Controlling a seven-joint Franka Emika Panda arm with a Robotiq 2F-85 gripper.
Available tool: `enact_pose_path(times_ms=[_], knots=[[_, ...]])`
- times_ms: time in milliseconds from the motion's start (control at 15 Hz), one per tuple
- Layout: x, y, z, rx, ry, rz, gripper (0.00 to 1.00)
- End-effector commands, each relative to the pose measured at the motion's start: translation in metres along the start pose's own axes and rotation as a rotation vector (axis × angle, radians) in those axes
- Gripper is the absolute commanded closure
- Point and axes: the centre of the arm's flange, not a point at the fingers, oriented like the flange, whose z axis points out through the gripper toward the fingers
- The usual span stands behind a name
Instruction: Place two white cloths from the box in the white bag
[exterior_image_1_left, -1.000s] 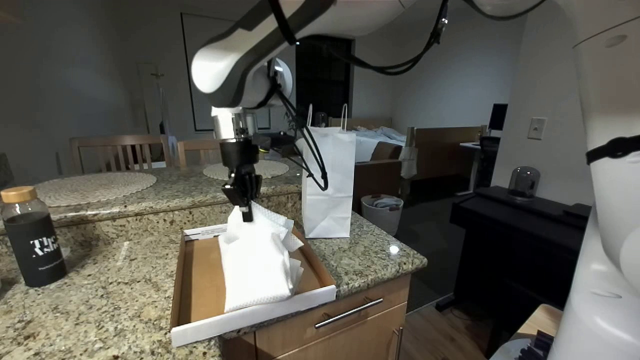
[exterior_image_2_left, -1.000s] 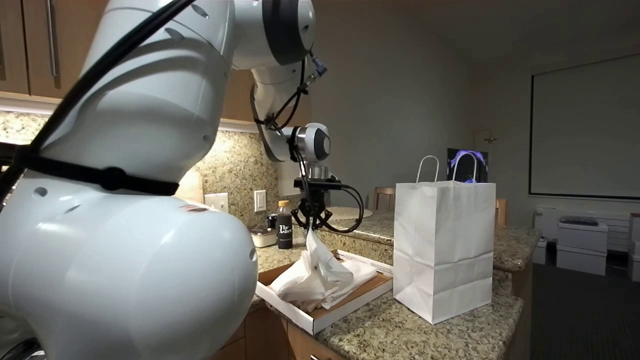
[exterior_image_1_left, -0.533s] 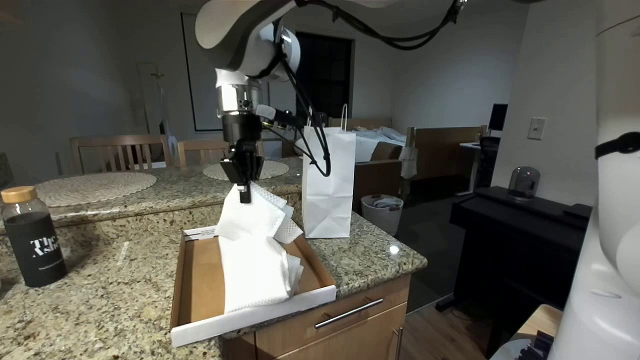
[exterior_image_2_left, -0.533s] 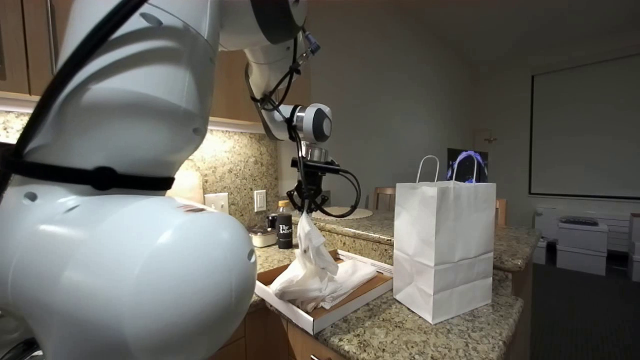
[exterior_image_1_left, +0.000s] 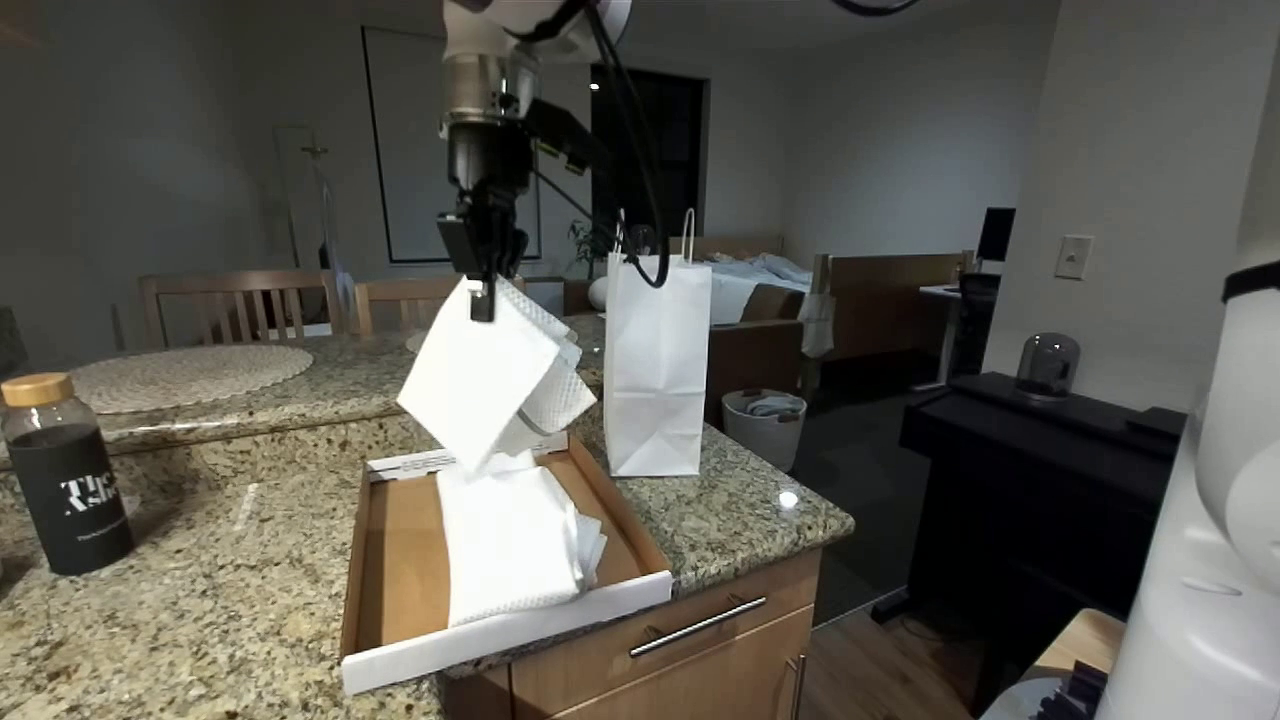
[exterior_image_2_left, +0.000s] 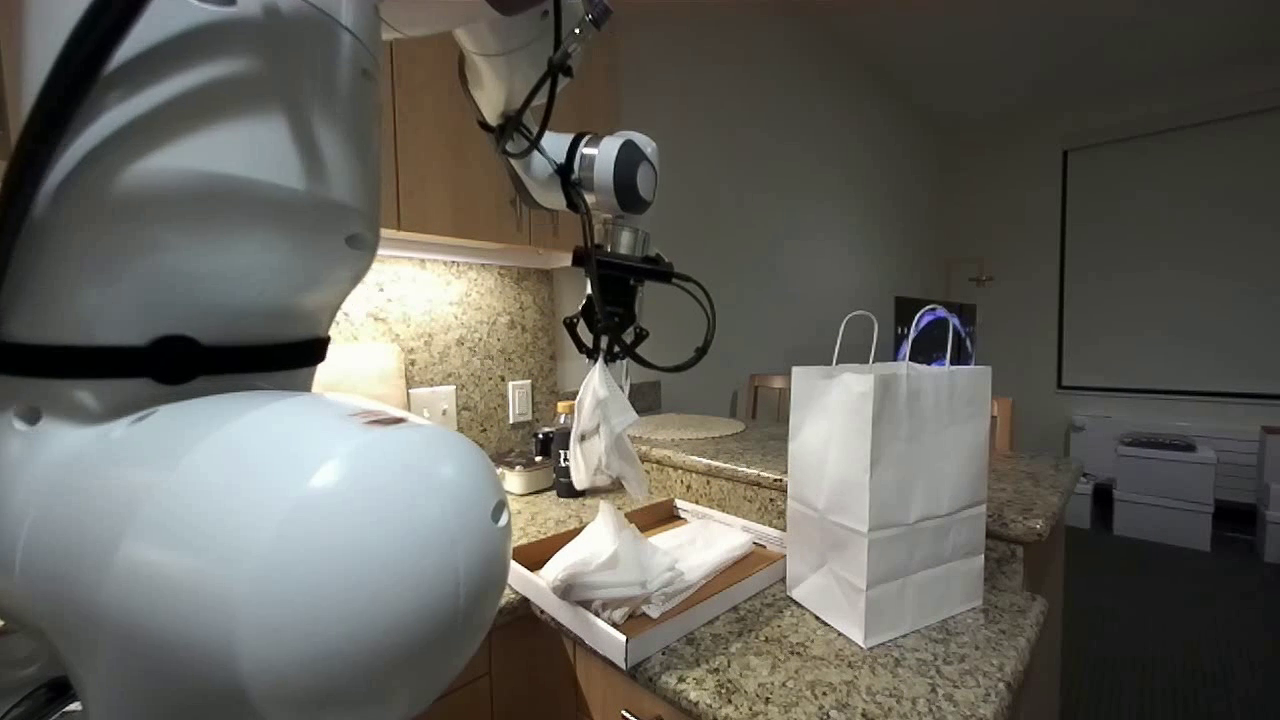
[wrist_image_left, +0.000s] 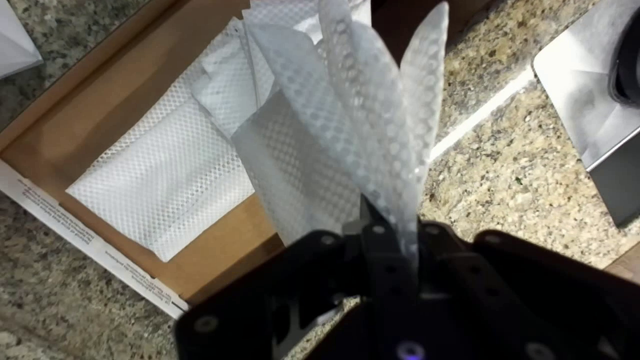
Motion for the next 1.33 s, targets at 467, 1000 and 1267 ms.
enact_pose_path(times_ms=[467, 1000, 1267], knots=[[-0.039, -0.073, -0.102, -0.191, 0.128, 0.249, 0.92], [-0.108, -0.015, -0.223, -0.203, 0.276, 0.306, 0.93], [-0.178, 0.044, -0.272, -0.254, 0.421, 0.363, 0.93]])
